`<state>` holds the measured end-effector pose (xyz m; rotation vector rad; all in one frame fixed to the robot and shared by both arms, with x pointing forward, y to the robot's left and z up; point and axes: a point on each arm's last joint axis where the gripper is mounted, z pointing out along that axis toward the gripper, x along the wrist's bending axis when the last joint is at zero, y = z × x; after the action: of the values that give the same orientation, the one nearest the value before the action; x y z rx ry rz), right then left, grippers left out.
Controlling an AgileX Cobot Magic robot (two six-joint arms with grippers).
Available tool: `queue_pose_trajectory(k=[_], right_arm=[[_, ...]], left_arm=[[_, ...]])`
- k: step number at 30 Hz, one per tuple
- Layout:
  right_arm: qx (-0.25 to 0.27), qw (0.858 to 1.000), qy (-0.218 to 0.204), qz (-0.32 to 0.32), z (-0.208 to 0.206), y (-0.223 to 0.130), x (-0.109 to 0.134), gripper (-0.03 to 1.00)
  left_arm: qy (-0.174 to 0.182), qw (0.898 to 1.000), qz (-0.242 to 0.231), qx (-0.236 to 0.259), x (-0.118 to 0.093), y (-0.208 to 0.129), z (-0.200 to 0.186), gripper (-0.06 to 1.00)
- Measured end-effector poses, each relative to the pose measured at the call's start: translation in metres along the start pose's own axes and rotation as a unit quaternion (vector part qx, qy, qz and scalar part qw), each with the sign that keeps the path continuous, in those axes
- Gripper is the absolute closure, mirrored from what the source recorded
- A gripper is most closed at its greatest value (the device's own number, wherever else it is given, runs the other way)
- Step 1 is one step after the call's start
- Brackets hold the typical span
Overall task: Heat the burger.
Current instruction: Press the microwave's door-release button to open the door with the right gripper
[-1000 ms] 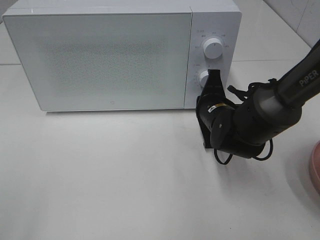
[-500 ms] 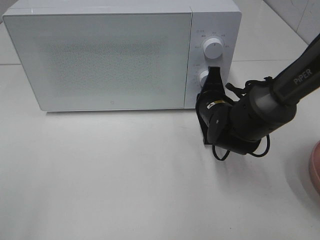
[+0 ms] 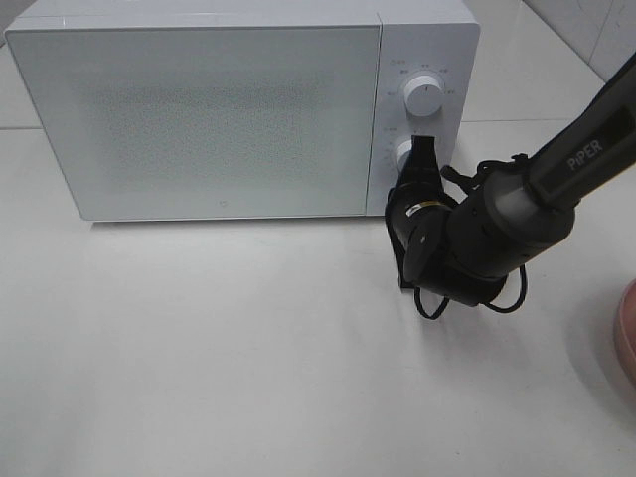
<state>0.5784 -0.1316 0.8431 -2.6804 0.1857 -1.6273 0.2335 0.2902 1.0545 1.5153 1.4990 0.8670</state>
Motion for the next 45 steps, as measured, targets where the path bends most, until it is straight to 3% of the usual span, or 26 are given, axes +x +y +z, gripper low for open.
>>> queue_pose_trajectory(k=[12, 33, 45], right_arm=[[-0.016, 1.000, 0.012, 0.013, 0.010, -0.004, 0.000, 0.97], [-0.018, 1.000, -0.008, 0.014, 0.010, -0.005, 0.004, 0.97], [0.006, 0.999, -0.015, -0.032, -0.013, 0.003, 0.011, 0.97]], left_arm=[[0.000, 1.000, 0.000, 0.000, 0.000, 0.000, 0.000, -0.03], [0.000, 1.000, 0.000, 0.000, 0.000, 0.000, 0.000, -0.03], [0.000, 1.000, 0.000, 0.000, 0.000, 0.000, 0.000, -0.03]])
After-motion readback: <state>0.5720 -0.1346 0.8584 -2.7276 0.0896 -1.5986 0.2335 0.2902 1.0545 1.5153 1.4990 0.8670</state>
